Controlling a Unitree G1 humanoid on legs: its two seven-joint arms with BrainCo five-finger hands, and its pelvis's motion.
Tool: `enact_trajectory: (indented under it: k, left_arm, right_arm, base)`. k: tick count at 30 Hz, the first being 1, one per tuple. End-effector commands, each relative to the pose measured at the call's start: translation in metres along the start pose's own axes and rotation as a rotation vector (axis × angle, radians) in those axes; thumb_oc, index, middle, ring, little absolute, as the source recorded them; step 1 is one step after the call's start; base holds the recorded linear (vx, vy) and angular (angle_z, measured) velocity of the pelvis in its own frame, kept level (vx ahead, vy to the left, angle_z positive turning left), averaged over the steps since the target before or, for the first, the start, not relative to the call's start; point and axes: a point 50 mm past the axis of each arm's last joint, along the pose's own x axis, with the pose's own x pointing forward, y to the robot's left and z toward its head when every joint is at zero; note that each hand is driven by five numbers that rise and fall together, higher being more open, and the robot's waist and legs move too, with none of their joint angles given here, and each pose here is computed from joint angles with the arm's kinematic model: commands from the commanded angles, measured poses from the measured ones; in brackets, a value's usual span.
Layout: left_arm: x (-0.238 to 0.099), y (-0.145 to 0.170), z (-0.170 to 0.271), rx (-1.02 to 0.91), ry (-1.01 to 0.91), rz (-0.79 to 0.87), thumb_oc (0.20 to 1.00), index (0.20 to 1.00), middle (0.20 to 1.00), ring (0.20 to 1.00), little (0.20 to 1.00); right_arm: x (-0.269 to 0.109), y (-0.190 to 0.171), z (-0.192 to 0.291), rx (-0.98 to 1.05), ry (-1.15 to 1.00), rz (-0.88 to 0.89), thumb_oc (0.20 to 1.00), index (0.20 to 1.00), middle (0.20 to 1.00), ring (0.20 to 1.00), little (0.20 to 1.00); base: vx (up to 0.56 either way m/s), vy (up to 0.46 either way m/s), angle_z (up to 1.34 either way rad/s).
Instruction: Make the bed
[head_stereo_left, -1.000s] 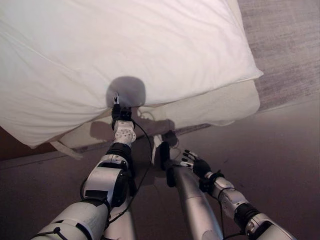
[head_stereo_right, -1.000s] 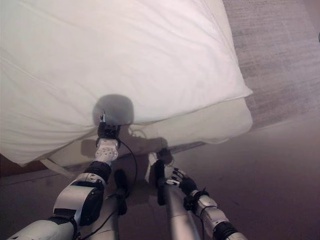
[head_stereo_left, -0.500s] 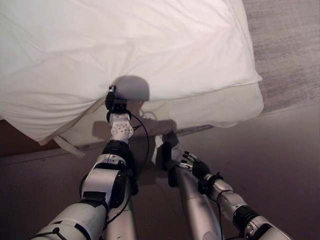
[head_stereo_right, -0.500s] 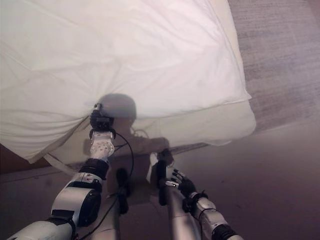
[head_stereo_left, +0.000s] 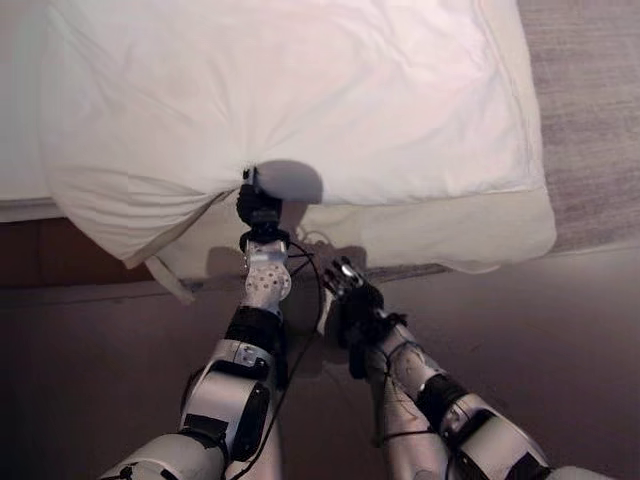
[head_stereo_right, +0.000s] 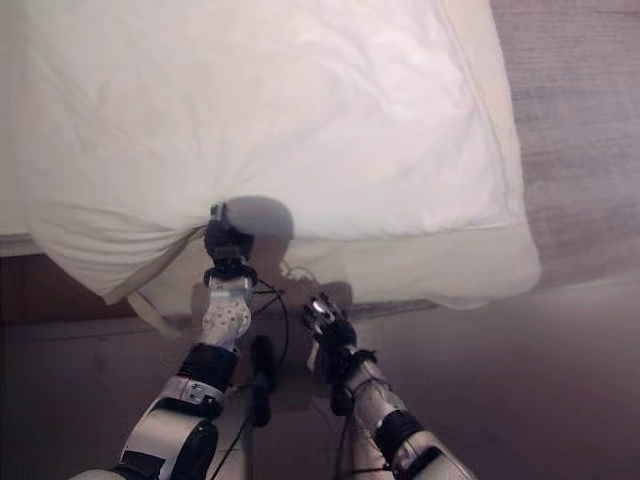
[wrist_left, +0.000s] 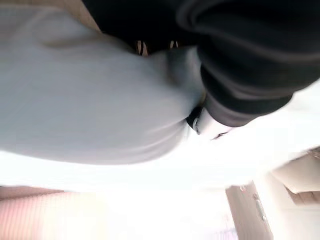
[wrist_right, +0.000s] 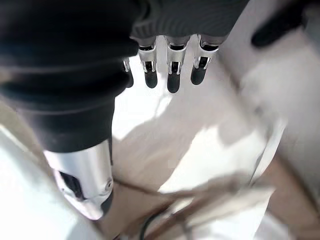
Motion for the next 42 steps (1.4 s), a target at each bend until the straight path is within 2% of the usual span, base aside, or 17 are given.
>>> enact_trajectory:
  k: [1, 7, 12, 18, 22, 35, 42]
  left_arm:
    - [-0.008, -0.045, -0.015, -0.051, 0.029, -0.261, 0.200, 0.200, 0.200, 0.200, 0.200]
    - [-0.020, -0.058, -0.014, -0.093, 0.010, -0.314, 0.200, 0.200, 0.200, 0.200, 0.200]
    - [-0.023, -0.062, 0.004, -0.072, -0.061, -0.326, 0.200, 0.200, 0.200, 0.200, 0.200]
    - [-0.025, -0.049, 0.031, 0.006, -0.169, -0.253, 0.200, 0.200, 0.200, 0.200, 0.200]
    - [-0.029, -0.035, 0.055, 0.056, -0.280, -0.148, 0.200, 0.200, 0.200, 0.200, 0.200]
    - [-0.039, -0.023, 0.083, 0.117, -0.399, -0.051, 0.200, 0.200, 0.200, 0.200, 0.200]
    - [-0.039, -0.019, 0.098, 0.131, -0.494, 0.049, 0.200, 0.200, 0.200, 0.200, 0.200]
  right_arm:
    - [0.008, 0.020, 0.002, 0.122, -0.030, 0.098, 1.000, 1.000, 1.000, 1.000, 1.000]
    - [0.029, 0.061, 0.028, 0.224, -0.113, 0.211, 1.000, 1.000, 1.000, 1.000, 1.000]
    - [0.036, 0.081, 0.049, 0.280, -0.169, 0.282, 1.000, 1.000, 1.000, 1.000, 1.000]
    - [0.029, 0.100, 0.072, 0.337, -0.268, 0.394, 1.000, 1.000, 1.000, 1.000, 1.000]
    - [0.020, 0.102, 0.091, 0.385, -0.373, 0.435, 1.000, 1.000, 1.000, 1.000, 1.000]
    - [-0.003, 0.089, 0.132, 0.402, -0.575, 0.445, 1.000, 1.000, 1.000, 1.000, 1.000]
    - [-0.006, 0.072, 0.153, 0.420, -0.667, 0.310, 1.000, 1.000, 1.000, 1.000, 1.000]
  base:
    - [0.00, 0.024, 0.08]
    - [0.00, 0.007, 0.13]
    - [0.02, 0.004, 0.15]
    - [0.03, 0.008, 0.12]
    - [0.01, 0.008, 0.01]
    - [0.00, 0.001, 0.00]
    - [0.00, 0.000, 0.00]
